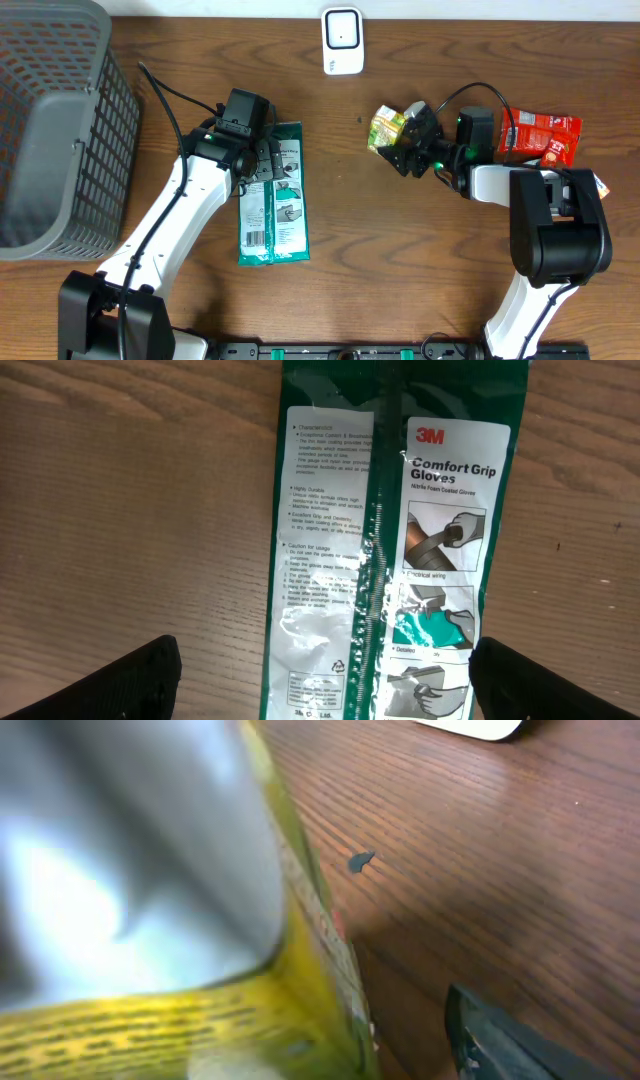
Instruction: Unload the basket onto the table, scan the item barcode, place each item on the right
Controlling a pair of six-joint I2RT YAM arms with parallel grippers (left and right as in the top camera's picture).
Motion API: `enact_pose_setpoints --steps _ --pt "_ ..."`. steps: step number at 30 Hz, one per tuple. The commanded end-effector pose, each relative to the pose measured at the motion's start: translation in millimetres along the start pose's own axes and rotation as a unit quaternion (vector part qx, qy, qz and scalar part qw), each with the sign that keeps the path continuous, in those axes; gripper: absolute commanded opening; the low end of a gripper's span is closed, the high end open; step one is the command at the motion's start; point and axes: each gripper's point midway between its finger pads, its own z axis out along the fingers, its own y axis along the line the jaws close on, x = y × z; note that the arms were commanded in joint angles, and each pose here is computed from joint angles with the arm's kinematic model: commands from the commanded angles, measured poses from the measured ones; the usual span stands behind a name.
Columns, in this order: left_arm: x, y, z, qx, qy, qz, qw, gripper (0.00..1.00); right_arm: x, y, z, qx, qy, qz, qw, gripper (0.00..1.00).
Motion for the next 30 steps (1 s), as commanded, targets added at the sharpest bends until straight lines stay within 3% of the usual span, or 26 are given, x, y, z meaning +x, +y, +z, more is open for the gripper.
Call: enact_pose_setpoints --steps 1,7,19,23,30 --pt "-2.0 2.4 0.2 -0.005 -0.001 -0.003 1.000 0.93 -11.8 3.4 -3.4 -0.005 -0.016 -0.016 1.000 0.73" --pt "-2.0 2.4 0.2 -0.005 -0.001 -0.003 1.000 0.93 -15.7 14.3 5.5 -0.014 -0.017 -0.030 0.999 0.72" --pt "-2.0 2.4 0.2 -0.005 -0.001 -0.003 1.000 0.93 -8.6 7.2 7.1 0.012 0.001 -0.023 1.000 0.58" --pt "-2.0 2.4 0.2 -0.005 -0.001 -0.003 1.000 0.93 -9.2 7.0 7.1 0.012 0.000 -0.024 1.000 0.45" --pt "-2.0 2.4 0.2 -0.005 -0.001 -0.003 1.000 0.93 -18.8 4.6 6.9 0.017 -0.018 0.006 1.000 0.43"
